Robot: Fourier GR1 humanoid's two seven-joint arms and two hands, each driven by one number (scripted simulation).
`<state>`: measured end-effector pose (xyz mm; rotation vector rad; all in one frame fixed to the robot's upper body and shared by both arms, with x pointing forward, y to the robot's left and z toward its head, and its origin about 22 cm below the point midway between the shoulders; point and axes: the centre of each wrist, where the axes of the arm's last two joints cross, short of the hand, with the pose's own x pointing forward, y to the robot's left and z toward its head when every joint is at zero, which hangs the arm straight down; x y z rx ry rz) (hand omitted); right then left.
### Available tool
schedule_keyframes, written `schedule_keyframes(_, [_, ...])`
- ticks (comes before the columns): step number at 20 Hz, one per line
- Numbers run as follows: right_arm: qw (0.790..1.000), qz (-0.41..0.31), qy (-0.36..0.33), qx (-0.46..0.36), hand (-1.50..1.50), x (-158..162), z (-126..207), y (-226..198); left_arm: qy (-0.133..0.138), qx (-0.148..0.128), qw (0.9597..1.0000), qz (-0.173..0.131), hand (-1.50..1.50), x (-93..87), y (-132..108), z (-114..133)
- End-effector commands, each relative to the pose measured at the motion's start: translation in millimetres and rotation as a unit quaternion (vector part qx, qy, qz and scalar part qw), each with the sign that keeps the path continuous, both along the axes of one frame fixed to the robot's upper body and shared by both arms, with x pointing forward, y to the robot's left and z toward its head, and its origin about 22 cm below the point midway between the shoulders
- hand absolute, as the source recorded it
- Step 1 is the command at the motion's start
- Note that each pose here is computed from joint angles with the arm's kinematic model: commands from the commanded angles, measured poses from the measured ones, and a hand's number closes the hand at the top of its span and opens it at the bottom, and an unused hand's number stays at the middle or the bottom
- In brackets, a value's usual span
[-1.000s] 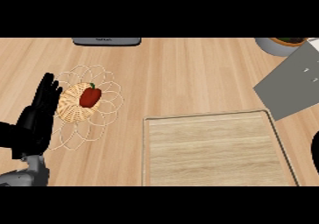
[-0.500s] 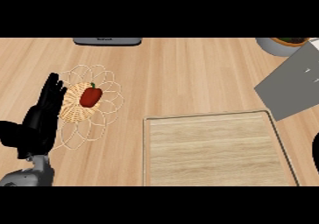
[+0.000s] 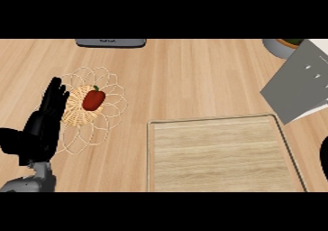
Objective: Pick the squash from the tray and place it in the tiered shelf
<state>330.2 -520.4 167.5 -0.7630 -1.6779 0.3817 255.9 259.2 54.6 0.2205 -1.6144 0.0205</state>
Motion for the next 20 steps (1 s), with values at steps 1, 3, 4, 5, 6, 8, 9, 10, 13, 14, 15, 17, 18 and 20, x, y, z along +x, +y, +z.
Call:
schedule_keyframes(1, [0.999, 0.011, 0.031, 0.028, -1.5, 13, -26, 13, -0.005, 0.0, 1.0, -0.008, 0.0, 2.5, -17, 21])
schedule_keyframes(3, [0.998, 0.027, 0.043, 0.035, -1.5, 26, -15, 25, 0.006, 0.007, 0.9999, -0.005, 0.0, -1.1, -8, 8])
schedule_keyframes(4, [0.999, 0.026, 0.037, 0.029, -1.5, 22, 2, 12, -0.002, 0.009, 1.0, 0.0, 0.0, 6.5, -1, 5])
schedule_keyframes(5, [0.998, 0.029, 0.039, 0.04, -1.5, 25, -25, 24, -0.004, 0.001, 1.0, 0.003, 0.0, 14.6, -2, 4])
schedule_keyframes(6, [0.998, 0.037, 0.039, 0.037, -1.5, 28, -26, 28, -0.004, 0.005, 1.0, 0.001, 0.0, -1.4, -10, 7])
schedule_keyframes(8, [0.997, 0.047, 0.033, 0.051, -1.5, 22, -10, 15, -0.007, 0.003, 1.0, 0.004, 0.0, -6.1, 11, 1])
schedule_keyframes(9, [0.997, 0.039, 0.02, 0.058, -1.5, 33, 3, 23, -0.005, 0.004, 1.0, -0.007, 0.0, 7.4, 8, 13])
schedule_keyframes(10, [0.996, 0.062, 0.01, 0.071, -1.5, 14, 0, 2, 0.001, 0.003, 1.0, -0.003, 0.0, -2.1, 4, 6])
schedule_keyframes(13, [0.993, 0.069, -0.017, 0.096, -1.5, 20, -5, 8, 0.0, -0.001, 1.0, 0.002, 0.0, 4.0, -18, 6])
schedule_keyframes(14, [0.99, 0.08, -0.029, 0.114, -1.5, 20, 10, 4, 0.006, -0.007, 1.0, 0.003, 0.0, 12.2, -4, 8])
schedule_keyframes(15, [0.989, 0.075, -0.04, 0.123, -1.5, 28, 15, 13, 0.001, 0.006, 1.0, 0.006, 0.0, 8.2, 0, -2])
schedule_keyframes(17, [0.985, 0.054, -0.05, 0.155, -1.5, 7, 22, -14, -0.003, -0.002, 1.0, 0.008, 0.0, 13.5, 5, 8])
schedule_keyframes(18, [0.985, 0.037, -0.057, 0.157, -1.5, 8, 26, -14, 0.002, 0.003, 1.0, -0.006, 0.0, -0.1, 4, 9])
schedule_keyframes(20, [0.983, 0.016, -0.054, 0.173, -1.5, -6, 33, -29, 0.004, -0.003, 1.0, 0.006, 0.0, 1.7, 1, -3])
